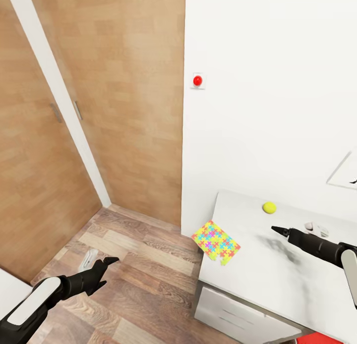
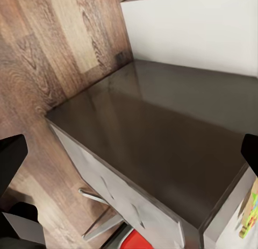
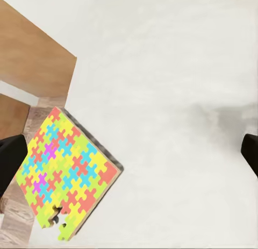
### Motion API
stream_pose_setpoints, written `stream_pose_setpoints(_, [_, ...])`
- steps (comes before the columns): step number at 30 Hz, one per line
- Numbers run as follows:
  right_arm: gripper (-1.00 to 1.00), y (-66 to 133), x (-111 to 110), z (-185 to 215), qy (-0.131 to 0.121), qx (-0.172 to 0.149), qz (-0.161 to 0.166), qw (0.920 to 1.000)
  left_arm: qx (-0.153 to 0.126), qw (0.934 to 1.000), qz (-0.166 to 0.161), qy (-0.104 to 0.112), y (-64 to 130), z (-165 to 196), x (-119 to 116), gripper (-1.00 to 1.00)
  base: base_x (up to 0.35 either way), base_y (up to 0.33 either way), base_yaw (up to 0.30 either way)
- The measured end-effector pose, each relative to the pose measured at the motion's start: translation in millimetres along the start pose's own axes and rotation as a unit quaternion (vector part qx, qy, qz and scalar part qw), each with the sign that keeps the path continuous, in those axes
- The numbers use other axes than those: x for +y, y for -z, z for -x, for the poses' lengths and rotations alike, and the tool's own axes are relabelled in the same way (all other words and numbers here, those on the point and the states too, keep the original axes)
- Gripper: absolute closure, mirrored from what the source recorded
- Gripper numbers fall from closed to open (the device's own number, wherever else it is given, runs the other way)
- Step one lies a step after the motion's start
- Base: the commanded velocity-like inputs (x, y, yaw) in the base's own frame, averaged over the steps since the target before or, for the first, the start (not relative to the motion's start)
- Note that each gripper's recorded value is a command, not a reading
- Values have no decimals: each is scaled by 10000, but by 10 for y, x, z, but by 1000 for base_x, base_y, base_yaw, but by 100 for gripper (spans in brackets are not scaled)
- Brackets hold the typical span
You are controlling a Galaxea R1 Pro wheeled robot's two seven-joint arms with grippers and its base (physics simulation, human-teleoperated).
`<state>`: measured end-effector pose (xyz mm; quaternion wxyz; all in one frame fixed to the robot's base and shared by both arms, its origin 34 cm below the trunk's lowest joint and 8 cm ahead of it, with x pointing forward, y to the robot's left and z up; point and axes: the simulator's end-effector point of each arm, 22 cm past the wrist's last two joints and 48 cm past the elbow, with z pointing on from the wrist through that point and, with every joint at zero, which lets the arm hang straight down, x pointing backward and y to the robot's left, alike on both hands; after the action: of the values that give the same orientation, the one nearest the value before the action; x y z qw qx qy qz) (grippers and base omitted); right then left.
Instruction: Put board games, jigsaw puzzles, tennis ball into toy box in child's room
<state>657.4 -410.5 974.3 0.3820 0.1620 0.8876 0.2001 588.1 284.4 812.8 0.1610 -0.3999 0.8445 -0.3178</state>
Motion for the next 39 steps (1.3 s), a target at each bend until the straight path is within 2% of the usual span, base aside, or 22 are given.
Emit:
stream_pose_setpoints(1, [-100,6,20,-25,3,15,61,10000,-1,10000,-1,0,0,1,-1,-100,0,91,-18])
stream_pose_setpoints(2, [-100,24,150,-79,7,48,388,9992,-3,10000,-1,0,0,1,-1,-100,0,91,-18])
stream_pose_setpoints(3, [-100,24,152,-81,11,49,393,9992,-3,10000,-1,0,0,1,-1,-100,0,119,-14])
stream_pose_setpoints(5, [-100,40,254,-109,13,69,642,9979,-2,10000,-1,-1,0,0,-1,-100,0,148,-12])
stream_pose_setpoints(14, [-100,82,411,-154,10,101,1037,9946,-5,10000,-2,-1,2,1,-2,-100,29,219,-6])
stream_pose_setpoints(21, [-100,110,468,-136,48,79,1137,9935,-5,10000,-2,-1,2,1,-3,-100,60,268,-2])
stream_pose_setpoints(27, [-100,169,559,-53,175,-22,1211,9925,-7,10000,-4,-2,3,2,-5,-100,69,297,-38])
stream_pose_setpoints(39, [-100,222,625,12,265,-104,1258,9916,-13,10000,-18,-19,12,4,-23,-100,72,307,-187])
